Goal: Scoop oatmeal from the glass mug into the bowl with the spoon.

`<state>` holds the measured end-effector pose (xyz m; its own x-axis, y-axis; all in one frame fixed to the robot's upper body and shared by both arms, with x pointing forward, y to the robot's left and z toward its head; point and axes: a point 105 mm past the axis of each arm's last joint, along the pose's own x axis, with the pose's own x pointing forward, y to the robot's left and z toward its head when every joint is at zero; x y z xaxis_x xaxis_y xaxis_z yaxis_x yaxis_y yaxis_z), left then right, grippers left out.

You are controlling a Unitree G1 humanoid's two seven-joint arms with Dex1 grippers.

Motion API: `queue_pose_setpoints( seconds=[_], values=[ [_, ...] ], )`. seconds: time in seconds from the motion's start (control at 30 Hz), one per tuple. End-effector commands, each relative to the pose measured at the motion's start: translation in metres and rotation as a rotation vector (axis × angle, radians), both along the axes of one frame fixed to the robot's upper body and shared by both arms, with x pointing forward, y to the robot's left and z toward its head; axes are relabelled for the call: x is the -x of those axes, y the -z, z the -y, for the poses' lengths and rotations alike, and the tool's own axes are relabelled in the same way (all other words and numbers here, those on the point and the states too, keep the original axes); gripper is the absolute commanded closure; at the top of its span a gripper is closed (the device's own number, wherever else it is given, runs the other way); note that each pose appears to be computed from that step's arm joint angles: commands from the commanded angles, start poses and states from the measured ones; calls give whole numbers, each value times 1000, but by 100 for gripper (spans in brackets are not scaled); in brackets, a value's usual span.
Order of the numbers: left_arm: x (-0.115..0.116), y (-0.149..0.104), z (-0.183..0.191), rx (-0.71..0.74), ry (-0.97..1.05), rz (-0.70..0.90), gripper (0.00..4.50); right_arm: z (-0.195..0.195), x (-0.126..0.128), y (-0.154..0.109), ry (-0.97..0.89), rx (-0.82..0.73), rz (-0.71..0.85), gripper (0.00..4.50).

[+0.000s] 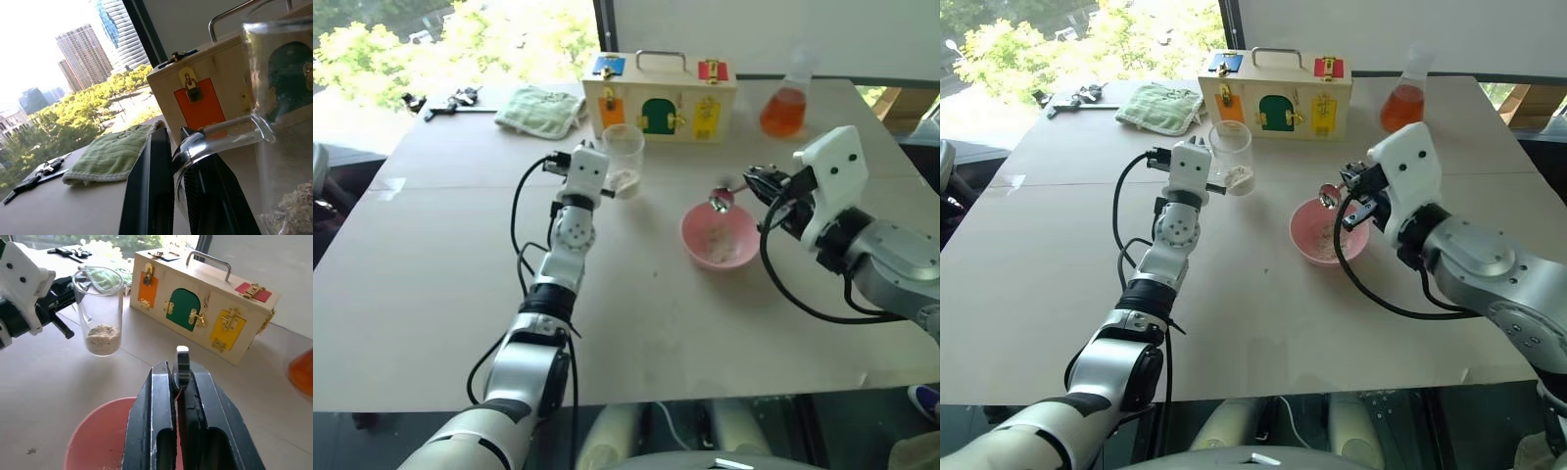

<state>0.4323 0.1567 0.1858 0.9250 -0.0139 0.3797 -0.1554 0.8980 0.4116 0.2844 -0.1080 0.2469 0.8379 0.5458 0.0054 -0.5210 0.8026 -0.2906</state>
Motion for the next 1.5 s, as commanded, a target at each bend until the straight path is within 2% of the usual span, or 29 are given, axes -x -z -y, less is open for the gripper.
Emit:
queue_pose_setpoints(
  seconds=[0.03, 0.17, 0.27, 0.47, 0.53, 0.6, 0.73, 0.93, 1.2, 1.43, 1.47, 1.5],
  values=[
    [4, -22, 5, 13, 13, 85, 445, -2, 8, -11, -38, 26, 60, 450],
    [5, -21, 4, 12, 12, 84, 445, 2, 14, -3, -55, 108, 43, 450],
    [5, -20, 6, 8, 20, 81, 445, 11, 11, -2, -12, 37, 12, 450],
    [6, -16, 15, -8, 67, 69, 445, 46, -3, -1, 144, -445, -161, 450],
    [7, -15, 21, -35, 102, 66, 445, 65, -8, -5, 204, -662, -219, 450],
    [9, -12, 28, -68, 140, 58, 445, 76, -11, -15, 226, -836, -245, 450],
    [14, -6, 46, -129, 228, 38, 445, 63, -14, -48, 138, -1001, -261, 450],
    [15, -5, 62, -134, 280, 29, 445, 27, -21, -65, 28, -992, -305, 450],
    [16, -16, 73, -134, 303, 59, 445, -3, -37, -43, 0, -875, -363, 450],
    [18, -16, 74, -120, 307, 60, 445, -19, -55, -27, 28, -680, -313, 450],
    [18, -16, 74, -119, 306, 59, 450, -20, -57, -28, 22, -684, -306, 379],
    [18, -16, 73, -116, 303, 59, 450, -23, -58, -31, 8, -695, -302, 347]
  ],
)
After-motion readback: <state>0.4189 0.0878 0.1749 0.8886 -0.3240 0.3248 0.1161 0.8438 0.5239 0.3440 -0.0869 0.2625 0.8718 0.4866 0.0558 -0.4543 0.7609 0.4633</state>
